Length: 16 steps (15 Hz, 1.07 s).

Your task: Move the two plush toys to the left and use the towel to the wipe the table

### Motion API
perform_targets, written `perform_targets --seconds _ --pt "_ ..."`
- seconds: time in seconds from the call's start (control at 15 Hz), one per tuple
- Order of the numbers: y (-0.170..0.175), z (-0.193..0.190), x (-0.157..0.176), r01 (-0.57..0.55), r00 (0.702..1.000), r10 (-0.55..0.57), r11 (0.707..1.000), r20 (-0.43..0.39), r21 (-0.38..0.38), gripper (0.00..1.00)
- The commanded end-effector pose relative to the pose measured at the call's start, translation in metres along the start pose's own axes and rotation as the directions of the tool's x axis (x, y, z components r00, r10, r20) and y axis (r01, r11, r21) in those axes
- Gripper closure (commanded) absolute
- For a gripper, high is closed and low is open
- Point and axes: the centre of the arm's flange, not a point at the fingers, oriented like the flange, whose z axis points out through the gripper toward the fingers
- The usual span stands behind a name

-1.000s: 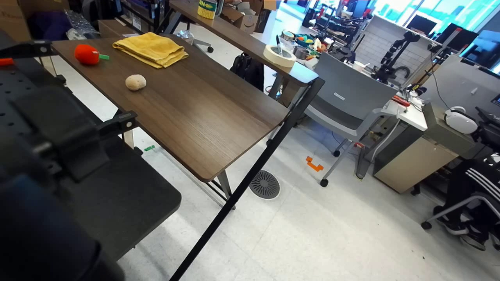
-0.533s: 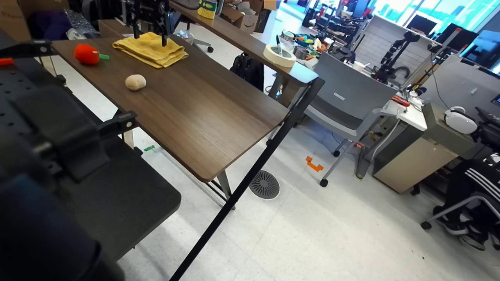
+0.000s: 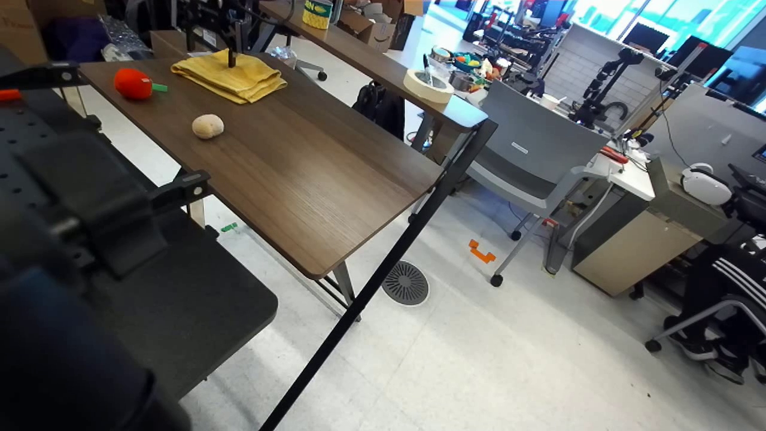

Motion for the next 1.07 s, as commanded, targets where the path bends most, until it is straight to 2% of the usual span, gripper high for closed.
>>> perform_targets --seconds 0.0,0.2,0.53,0.8,1.0 --pt "0.000 0.000 0.000 0.000 1.000 0.000 1.000 0.000 0.000 0.00" --pt "0.011 0.005 0.001 -0.021 1.000 0.021 1.000 0.003 -0.006 0.00" --pt "0.052 0.040 0.010 -0.110 0.993 0.111 0.994 0.032 -0.029 0.00" --pt "0.081 0.069 0.017 -0.194 0.977 0.186 0.978 0.101 0.079 0.00" --pt "0.135 0.082 0.012 -0.331 0.942 0.322 0.938 0.098 0.099 0.00"
